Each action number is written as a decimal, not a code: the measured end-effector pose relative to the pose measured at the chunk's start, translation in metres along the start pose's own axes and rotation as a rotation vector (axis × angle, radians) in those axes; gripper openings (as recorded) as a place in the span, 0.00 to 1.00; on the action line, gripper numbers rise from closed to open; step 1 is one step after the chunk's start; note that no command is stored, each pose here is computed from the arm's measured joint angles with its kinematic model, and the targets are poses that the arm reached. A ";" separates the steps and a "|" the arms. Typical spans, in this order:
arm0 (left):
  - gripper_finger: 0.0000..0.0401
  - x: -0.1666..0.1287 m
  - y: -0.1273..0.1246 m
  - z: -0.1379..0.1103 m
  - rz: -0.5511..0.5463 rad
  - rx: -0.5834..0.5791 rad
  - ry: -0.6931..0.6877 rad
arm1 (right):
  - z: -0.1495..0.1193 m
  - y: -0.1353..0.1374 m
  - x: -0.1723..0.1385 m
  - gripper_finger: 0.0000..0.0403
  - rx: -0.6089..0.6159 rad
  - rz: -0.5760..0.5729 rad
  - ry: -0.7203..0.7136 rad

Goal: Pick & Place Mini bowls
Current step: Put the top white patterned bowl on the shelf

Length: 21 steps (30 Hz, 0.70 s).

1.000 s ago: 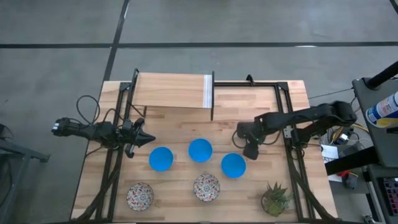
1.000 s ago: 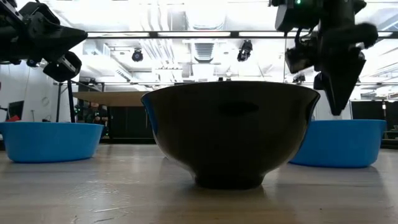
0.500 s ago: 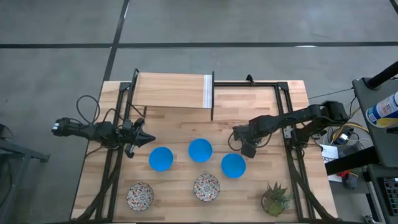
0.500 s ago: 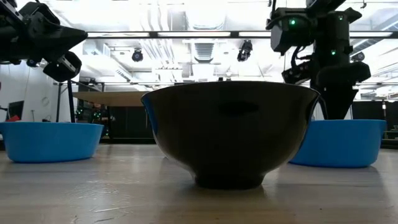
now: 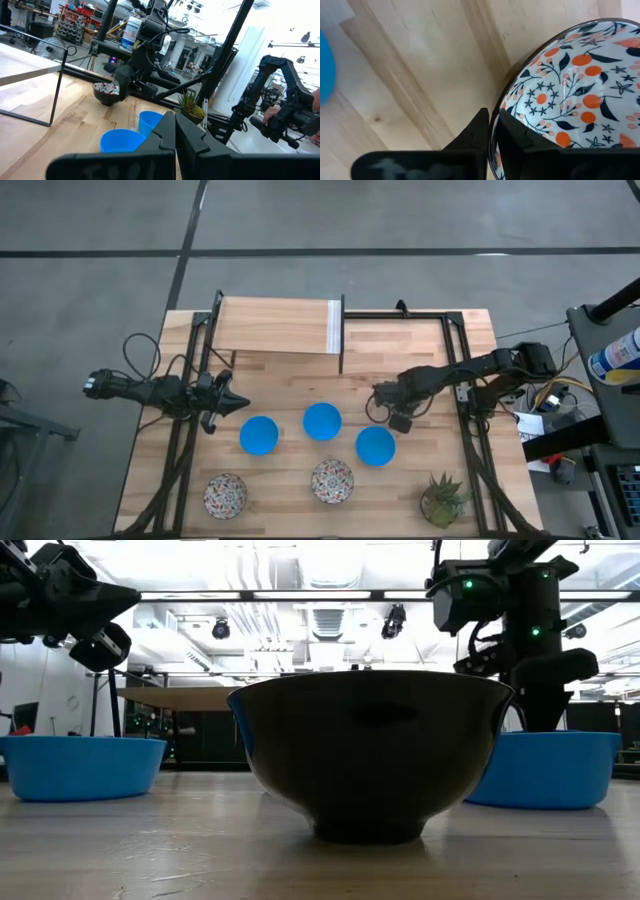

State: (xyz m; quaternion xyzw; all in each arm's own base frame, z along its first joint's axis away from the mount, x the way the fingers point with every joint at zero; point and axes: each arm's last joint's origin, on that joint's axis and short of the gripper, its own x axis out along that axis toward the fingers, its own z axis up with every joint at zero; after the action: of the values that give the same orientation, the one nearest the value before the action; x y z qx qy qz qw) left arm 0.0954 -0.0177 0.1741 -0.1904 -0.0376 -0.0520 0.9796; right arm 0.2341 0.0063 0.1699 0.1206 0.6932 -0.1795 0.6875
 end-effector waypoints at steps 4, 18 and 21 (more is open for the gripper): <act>0.00 0.000 0.000 0.000 0.000 0.000 0.000 | 0.002 0.000 -0.008 0.03 0.003 0.009 0.003; 0.00 0.000 0.000 0.000 0.000 0.000 0.000 | 0.033 0.009 -0.080 0.03 -0.008 0.059 -0.168; 0.00 0.000 0.000 0.000 0.000 0.000 0.000 | 0.041 0.012 -0.103 0.03 -0.056 0.085 -0.245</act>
State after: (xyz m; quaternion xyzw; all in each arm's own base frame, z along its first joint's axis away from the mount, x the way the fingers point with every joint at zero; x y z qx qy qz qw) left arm 0.0954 -0.0177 0.1741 -0.1904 -0.0376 -0.0520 0.9796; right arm 0.2790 0.0080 0.2716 0.1077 0.6033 -0.1442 0.7770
